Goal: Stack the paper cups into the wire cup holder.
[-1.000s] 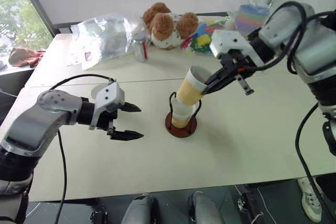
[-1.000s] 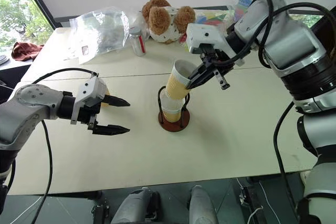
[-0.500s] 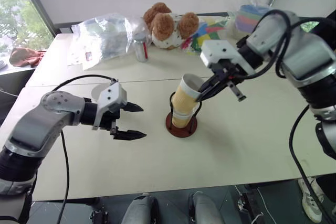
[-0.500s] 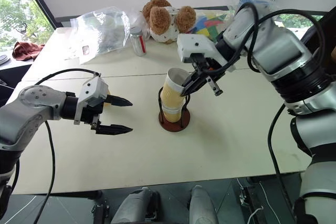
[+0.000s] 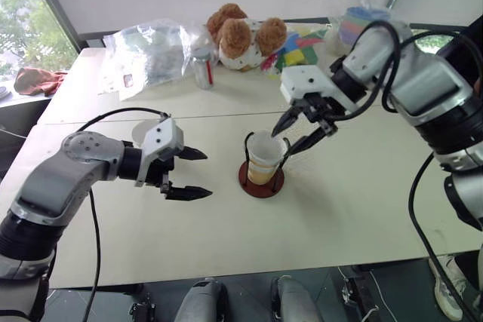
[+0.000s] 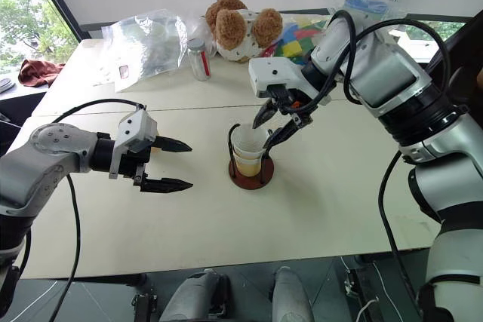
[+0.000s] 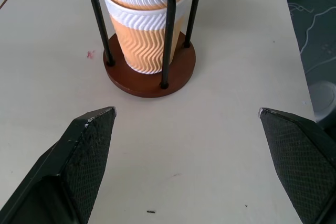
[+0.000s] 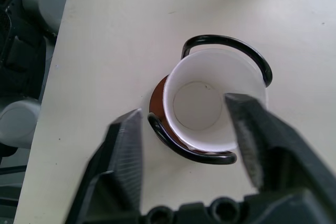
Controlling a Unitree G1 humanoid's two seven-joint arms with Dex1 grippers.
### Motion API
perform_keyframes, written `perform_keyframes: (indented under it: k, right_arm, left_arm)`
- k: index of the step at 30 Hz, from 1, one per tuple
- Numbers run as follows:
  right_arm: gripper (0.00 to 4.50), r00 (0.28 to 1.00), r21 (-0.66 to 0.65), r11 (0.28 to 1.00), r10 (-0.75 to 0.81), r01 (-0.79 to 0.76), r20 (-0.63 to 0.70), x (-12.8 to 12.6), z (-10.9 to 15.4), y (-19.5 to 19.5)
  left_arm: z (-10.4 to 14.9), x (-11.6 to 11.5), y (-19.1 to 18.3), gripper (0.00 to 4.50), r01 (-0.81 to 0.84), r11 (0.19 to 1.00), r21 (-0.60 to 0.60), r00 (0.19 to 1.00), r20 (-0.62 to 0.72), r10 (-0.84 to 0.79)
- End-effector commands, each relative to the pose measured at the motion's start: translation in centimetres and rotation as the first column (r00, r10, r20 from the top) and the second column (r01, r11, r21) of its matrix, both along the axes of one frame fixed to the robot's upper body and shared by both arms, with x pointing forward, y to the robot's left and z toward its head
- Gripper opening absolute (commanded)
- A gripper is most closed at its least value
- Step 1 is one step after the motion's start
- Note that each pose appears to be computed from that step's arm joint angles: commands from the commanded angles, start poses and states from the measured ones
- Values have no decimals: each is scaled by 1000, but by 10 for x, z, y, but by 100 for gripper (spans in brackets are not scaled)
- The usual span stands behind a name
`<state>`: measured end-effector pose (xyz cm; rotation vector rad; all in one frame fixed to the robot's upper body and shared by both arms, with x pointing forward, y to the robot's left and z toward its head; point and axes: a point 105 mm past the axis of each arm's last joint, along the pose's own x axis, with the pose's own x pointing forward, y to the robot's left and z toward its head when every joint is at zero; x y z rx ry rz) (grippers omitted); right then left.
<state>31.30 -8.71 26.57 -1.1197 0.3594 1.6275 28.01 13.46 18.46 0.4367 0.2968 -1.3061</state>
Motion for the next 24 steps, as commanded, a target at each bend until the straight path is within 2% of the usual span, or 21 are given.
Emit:
perform_keyframes:
  k: [1, 4, 7, 10, 13, 18, 21, 24]
  right_arm:
    - [341, 999, 93, 996, -1, -4, 53, -2, 32, 5]
    - [341, 999, 304, 952, -30, 25, 12, -8, 71, 4]
    - [341, 994, 536, 843, 11, 47, -104, -31, 104, -1]
    - [341, 985, 627, 774, 30, 85, -170, -44, 109, -2]
    - [341, 979, 663, 721, -113, 200, -172, -40, 86, -12]
    - [341, 916, 657, 641, -325, 396, -235, -37, 29, -36]
    - [341, 886, 671, 590, -391, 448, -248, -32, 18, -40]
    - [341, 868, 718, 509, -402, 476, -290, -33, 16, -42]
  left_arm:
    - [16, 4, 0, 450, 1, 1000, -15, 997, 74, 0]
    - [31, 16, 17, 450, -70, 998, 5, 986, 153, 68]
    - [46, 30, 46, 450, -159, 982, 97, 957, 260, 129]
    - [53, 40, 67, 450, -193, 966, 173, 942, 310, 133]
    - [61, 50, 86, 450, -191, 944, 270, 941, 325, 97]
    - [57, 63, 105, 450, -211, 894, 396, 943, 322, 80]
    - [55, 67, 109, 450, -208, 881, 425, 942, 330, 63]
    - [49, 73, 111, 450, -198, 878, 436, 948, 314, 58]
